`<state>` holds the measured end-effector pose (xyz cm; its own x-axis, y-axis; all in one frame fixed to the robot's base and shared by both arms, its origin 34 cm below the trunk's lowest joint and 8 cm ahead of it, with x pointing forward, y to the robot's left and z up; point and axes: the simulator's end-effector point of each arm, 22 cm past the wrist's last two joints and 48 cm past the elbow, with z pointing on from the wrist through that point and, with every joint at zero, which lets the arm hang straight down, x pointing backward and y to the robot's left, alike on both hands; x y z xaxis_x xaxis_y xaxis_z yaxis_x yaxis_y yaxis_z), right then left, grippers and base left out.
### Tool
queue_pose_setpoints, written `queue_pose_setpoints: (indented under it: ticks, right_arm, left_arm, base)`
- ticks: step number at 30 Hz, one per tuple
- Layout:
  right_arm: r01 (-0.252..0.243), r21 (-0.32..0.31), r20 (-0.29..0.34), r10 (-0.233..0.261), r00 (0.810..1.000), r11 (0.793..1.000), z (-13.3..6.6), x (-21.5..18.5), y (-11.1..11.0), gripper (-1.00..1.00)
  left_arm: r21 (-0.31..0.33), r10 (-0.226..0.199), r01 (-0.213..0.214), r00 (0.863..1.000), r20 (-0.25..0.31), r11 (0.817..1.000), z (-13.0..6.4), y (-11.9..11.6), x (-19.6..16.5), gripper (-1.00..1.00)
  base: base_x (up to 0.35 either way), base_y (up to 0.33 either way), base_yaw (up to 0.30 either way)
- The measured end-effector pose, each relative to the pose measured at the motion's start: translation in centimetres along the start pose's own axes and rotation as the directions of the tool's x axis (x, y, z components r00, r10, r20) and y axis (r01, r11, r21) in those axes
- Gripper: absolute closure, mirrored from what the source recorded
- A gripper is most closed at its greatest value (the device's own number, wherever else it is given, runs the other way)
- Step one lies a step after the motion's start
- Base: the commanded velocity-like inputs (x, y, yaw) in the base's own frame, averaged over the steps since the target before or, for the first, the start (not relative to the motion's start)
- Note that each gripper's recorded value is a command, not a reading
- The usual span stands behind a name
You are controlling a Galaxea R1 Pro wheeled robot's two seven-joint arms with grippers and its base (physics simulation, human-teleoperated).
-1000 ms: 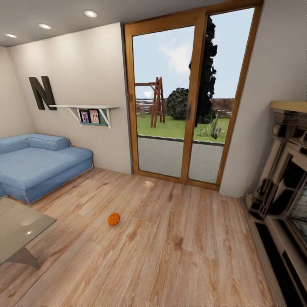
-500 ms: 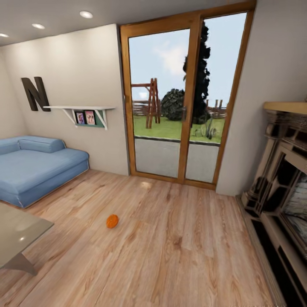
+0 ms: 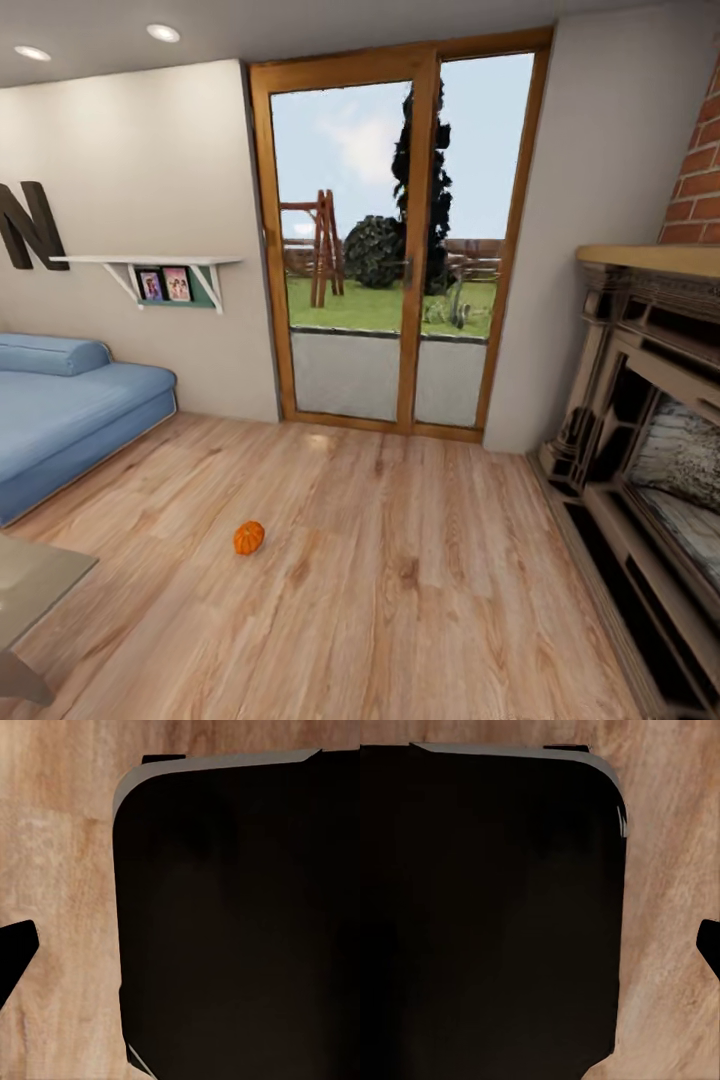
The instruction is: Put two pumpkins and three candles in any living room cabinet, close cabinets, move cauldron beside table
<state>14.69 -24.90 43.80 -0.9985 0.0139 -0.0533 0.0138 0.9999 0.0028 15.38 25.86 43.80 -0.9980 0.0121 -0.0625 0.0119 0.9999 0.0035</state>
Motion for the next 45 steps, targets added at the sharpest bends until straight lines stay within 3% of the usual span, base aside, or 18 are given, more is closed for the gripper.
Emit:
queue_pose_setpoints:
  ticks: [27,45]
  right_arm:
    - [0.001,0.001,0.022,-0.001,1.000,1.000,0.0,-0.7,-0.1,-1.00]
    - [0.000,0.001,0.028,0.000,1.000,1.000,0.0,-1.0,-0.1,-1.00]
  left_arm:
    - [0.000,0.000,0.000,0.998,0.058,1.000,0.0,0.0,-1.6,-1.00]
    - [0.000,0.001,-0.001,0.998,0.065,1.000,0.0,0.0,-1.9,-1.00]
  base:
    - [0.001,0.023,-0.262]
    - [0.000,0.150,-0.288]
